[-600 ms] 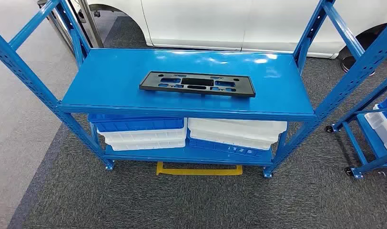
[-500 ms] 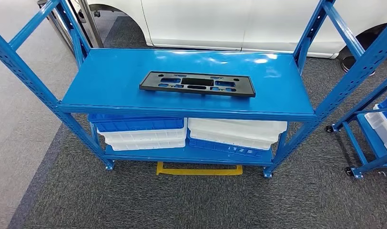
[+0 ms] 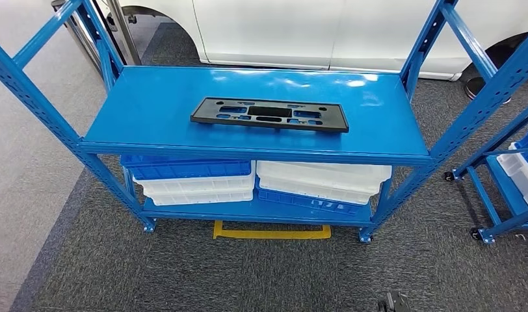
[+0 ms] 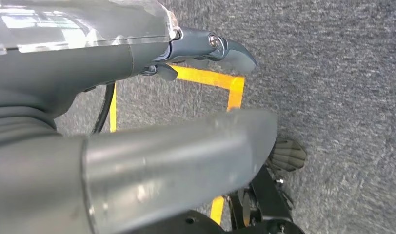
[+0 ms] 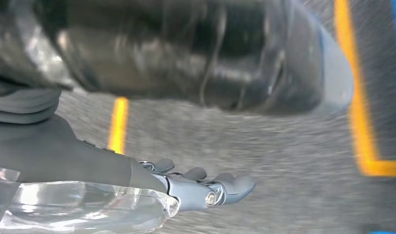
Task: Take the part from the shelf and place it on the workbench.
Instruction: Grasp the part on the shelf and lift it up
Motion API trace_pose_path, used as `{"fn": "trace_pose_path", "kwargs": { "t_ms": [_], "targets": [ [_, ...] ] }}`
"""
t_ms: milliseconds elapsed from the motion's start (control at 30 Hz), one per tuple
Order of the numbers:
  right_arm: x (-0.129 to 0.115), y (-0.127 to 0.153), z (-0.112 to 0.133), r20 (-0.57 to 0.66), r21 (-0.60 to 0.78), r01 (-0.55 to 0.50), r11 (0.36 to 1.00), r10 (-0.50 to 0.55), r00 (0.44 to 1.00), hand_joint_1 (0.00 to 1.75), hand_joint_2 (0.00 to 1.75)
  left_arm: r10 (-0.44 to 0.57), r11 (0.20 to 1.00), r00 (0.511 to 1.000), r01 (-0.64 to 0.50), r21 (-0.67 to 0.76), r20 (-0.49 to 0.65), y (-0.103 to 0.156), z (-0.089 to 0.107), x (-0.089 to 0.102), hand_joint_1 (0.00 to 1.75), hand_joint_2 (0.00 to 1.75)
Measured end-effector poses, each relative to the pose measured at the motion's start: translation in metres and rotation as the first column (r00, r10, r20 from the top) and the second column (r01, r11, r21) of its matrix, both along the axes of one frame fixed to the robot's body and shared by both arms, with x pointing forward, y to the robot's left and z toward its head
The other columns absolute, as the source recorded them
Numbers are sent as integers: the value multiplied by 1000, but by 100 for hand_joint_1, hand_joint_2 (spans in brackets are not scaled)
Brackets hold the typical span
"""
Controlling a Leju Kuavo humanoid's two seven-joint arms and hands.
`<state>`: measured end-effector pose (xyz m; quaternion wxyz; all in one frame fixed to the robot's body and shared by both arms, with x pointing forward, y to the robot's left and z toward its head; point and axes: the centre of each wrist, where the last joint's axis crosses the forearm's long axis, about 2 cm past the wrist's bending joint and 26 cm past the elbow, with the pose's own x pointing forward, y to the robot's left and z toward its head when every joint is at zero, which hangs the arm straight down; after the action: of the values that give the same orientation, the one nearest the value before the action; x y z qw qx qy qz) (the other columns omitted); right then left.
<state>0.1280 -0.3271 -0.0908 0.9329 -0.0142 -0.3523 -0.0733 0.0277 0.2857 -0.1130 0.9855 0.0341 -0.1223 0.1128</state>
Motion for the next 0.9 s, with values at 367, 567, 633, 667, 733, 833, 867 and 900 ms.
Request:
{"fn": "trace_pose_path", "kwargs": {
  "t_ms": [367,567,633,667,733,833,867,900],
  "targets": [
    [79,-6,51,356,-101,-195,975,219,908,0,0,-47,998,999,47,52,3,0,0,1,0,0],
    [125,-1,98,556,-201,-275,940,341,758,0,0,-62,994,998,60,86,21,0,0,1,0,0],
    [140,1,119,620,-242,-288,926,376,688,0,0,-66,994,997,63,93,30,0,0,2,0,0],
    [148,2,129,650,-263,-292,920,392,651,0,0,-69,993,997,65,96,36,-1,0,2,0,0],
    [164,4,153,705,-307,-294,905,424,568,0,0,-73,993,996,69,101,46,-2,0,3,0,0],
    [183,8,190,767,-373,-286,883,466,440,0,0,-82,992,995,75,105,60,-5,1,4,0,0],
    [188,9,201,783,-394,-279,876,479,397,0,0,-85,991,994,78,105,65,-6,1,4,0,0],
    [193,11,214,796,-416,-272,868,492,352,0,0,-87,991,994,79,106,69,-7,1,4,0,0]
  ]
}}
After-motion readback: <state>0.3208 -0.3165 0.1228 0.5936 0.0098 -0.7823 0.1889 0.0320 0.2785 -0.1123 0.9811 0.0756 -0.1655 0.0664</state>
